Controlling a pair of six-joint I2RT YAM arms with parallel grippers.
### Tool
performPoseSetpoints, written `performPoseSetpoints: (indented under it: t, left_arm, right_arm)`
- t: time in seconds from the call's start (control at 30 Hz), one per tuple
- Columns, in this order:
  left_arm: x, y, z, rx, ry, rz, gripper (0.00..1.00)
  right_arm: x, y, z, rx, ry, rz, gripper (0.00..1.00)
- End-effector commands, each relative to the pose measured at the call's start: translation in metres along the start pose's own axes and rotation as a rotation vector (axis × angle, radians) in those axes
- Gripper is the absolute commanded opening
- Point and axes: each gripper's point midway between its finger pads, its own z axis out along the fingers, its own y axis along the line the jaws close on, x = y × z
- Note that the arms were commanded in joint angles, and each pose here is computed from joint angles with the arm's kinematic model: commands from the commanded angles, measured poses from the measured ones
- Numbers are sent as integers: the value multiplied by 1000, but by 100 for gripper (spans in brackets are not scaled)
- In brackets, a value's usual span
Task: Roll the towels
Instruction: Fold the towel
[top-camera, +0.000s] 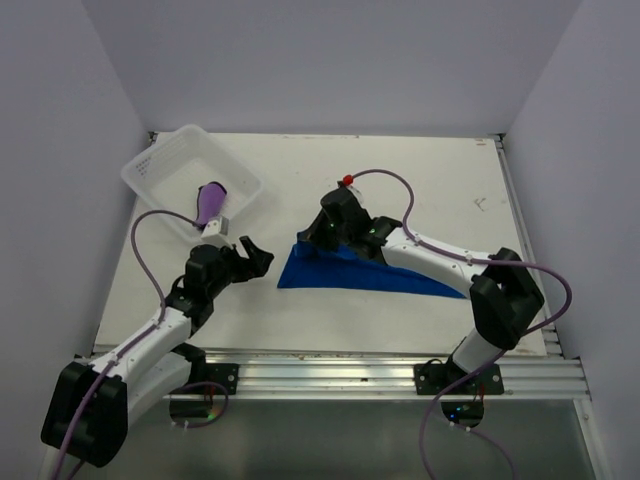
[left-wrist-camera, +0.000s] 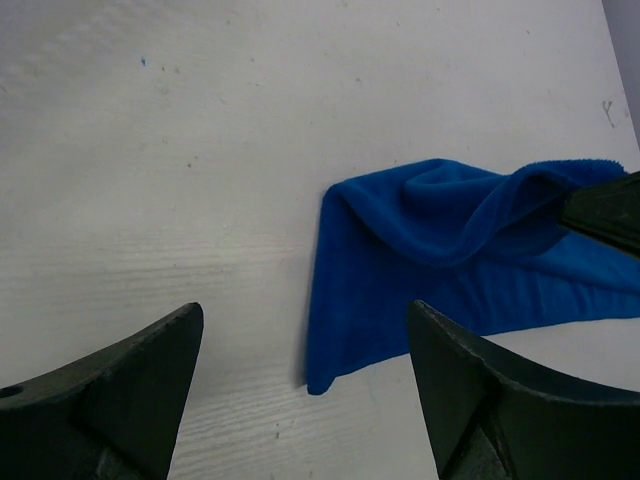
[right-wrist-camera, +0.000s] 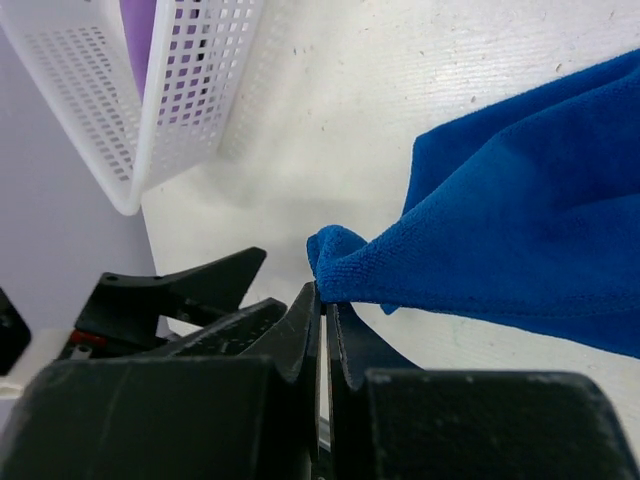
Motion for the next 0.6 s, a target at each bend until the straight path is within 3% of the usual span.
performPoseSetpoints:
  t: [0.0, 0.57]
  left_arm:
    - [-4, -15, 2, 119, -56, 48, 86]
    - [14, -42, 23, 125, -130, 311, 95]
  right_arm:
    - [-24, 22, -9, -66, -73, 63, 0]
    - [-60, 35, 1, -128, -81, 160, 0]
